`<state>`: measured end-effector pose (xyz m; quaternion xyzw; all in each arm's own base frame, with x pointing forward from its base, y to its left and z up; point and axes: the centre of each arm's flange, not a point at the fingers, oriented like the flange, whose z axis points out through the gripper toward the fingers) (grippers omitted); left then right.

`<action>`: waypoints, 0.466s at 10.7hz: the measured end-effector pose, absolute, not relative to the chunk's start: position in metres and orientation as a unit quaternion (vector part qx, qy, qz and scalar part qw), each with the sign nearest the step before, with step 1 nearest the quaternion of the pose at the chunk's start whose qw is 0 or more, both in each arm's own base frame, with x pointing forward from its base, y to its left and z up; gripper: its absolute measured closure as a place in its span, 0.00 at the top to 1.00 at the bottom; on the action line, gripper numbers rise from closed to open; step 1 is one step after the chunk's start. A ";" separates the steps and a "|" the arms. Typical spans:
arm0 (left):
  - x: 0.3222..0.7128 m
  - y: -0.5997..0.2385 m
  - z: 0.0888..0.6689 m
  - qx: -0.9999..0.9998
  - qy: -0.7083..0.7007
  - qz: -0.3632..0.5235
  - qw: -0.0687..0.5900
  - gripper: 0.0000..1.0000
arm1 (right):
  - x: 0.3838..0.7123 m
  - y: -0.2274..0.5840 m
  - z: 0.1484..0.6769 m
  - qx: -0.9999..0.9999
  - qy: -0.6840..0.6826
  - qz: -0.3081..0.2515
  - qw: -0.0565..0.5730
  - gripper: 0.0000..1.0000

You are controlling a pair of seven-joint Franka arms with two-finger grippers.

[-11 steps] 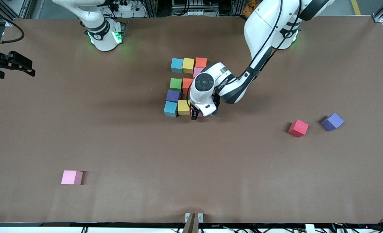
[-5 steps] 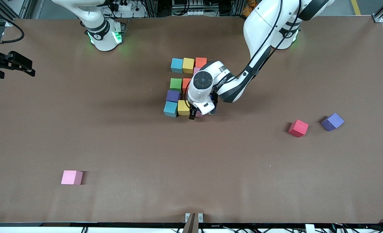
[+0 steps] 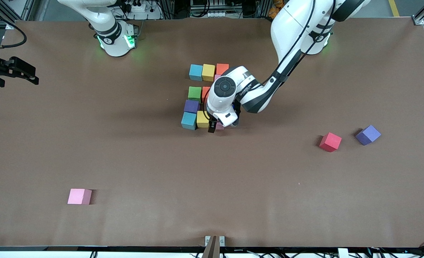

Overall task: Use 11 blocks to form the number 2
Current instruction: 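Lower the pink cube into the figure with the left gripper, then open the left gripper and raise it away from the pink cube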

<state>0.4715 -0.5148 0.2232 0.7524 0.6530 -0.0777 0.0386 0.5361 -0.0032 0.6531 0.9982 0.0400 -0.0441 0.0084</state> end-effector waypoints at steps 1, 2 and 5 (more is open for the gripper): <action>0.475 -0.513 0.229 0.751 0.655 -0.076 0.040 1.00 | 0.536 -0.003 0.653 0.998 0.040 -0.044 0.008 1.00; 0.480 -0.509 0.237 0.748 0.658 -0.075 0.043 1.00 | 0.536 -0.003 0.653 0.998 0.040 -0.044 0.008 1.00; 0.511 -0.484 0.282 0.733 0.673 -0.073 0.069 1.00 | 0.536 -0.003 0.653 0.998 0.040 -0.044 0.008 1.00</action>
